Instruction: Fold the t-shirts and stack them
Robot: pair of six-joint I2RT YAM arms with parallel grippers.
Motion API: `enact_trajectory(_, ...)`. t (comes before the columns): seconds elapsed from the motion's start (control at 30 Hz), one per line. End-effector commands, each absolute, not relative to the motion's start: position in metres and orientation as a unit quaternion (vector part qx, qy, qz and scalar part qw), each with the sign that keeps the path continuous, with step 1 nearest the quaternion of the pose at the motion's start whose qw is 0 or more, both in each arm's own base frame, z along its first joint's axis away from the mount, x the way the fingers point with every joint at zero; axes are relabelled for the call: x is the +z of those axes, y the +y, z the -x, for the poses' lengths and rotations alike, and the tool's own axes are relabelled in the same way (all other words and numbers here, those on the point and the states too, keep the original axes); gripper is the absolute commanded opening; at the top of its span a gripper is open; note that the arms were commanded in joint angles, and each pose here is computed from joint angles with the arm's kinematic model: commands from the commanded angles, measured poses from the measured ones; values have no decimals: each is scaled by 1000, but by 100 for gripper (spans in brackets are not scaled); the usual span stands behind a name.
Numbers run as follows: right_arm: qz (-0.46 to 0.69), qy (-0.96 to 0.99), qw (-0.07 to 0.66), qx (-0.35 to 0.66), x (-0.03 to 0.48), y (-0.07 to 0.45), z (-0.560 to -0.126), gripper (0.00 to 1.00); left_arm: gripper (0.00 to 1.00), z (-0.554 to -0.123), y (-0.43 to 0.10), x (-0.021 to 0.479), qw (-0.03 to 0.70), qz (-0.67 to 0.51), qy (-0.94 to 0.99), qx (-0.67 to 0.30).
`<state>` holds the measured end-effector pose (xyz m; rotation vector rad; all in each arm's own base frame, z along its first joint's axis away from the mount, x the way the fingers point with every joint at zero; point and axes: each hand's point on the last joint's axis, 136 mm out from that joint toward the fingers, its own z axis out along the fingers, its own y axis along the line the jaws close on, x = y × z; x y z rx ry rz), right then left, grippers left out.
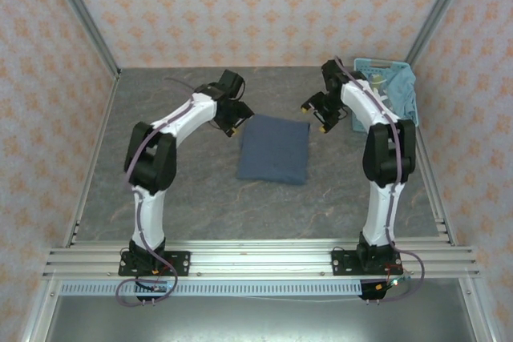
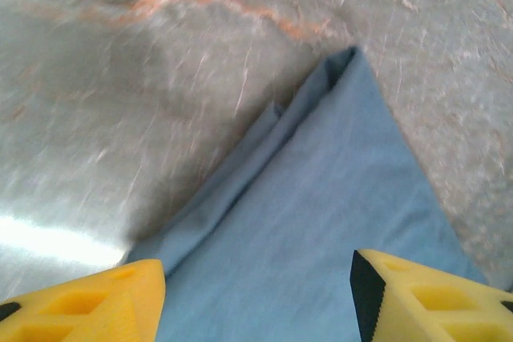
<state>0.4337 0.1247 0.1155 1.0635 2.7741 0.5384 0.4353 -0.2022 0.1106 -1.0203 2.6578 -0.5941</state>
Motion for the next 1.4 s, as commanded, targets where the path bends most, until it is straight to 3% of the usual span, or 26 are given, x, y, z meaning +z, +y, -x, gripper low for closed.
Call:
enact_trajectory(0.0,-313,921,134,192,164,119,-403,70,60,-379,-213,160,132,364,884,-263)
enact_trajectory(0.13,-291,917,134,239,161,134,-348,61,57,-315,-263,141,90,385,863,-315)
enact_trajectory(0.23,-297,900,133,291,156,145,-315,62,58,-289,-298,122,64,401,851,-332)
enact_trajectory(0.4,-327,865,140,355,156,149,-287,65,63,-291,-327,96,62,445,817,-362)
enact_trajectory(0.67,-320,870,133,352,160,146,-271,65,63,-308,-329,53,74,500,795,-336)
enact_trajectory(0.73,-320,869,134,354,162,146,-270,65,59,-315,-329,42,82,511,787,-336)
enact_trajectory(0.83,-323,868,135,352,163,143,-267,64,30,-325,-326,28,91,533,771,-337)
enact_trajectory(0.9,-325,868,137,350,165,140,-266,64,13,-331,-311,21,105,549,763,-325)
enact_trajectory(1.0,-326,871,139,340,166,134,-264,62,0,-339,-278,18,128,569,752,-308)
enact_trajectory(1.37,-327,869,143,343,171,130,-268,61,0,-381,-87,33,189,594,743,-243)
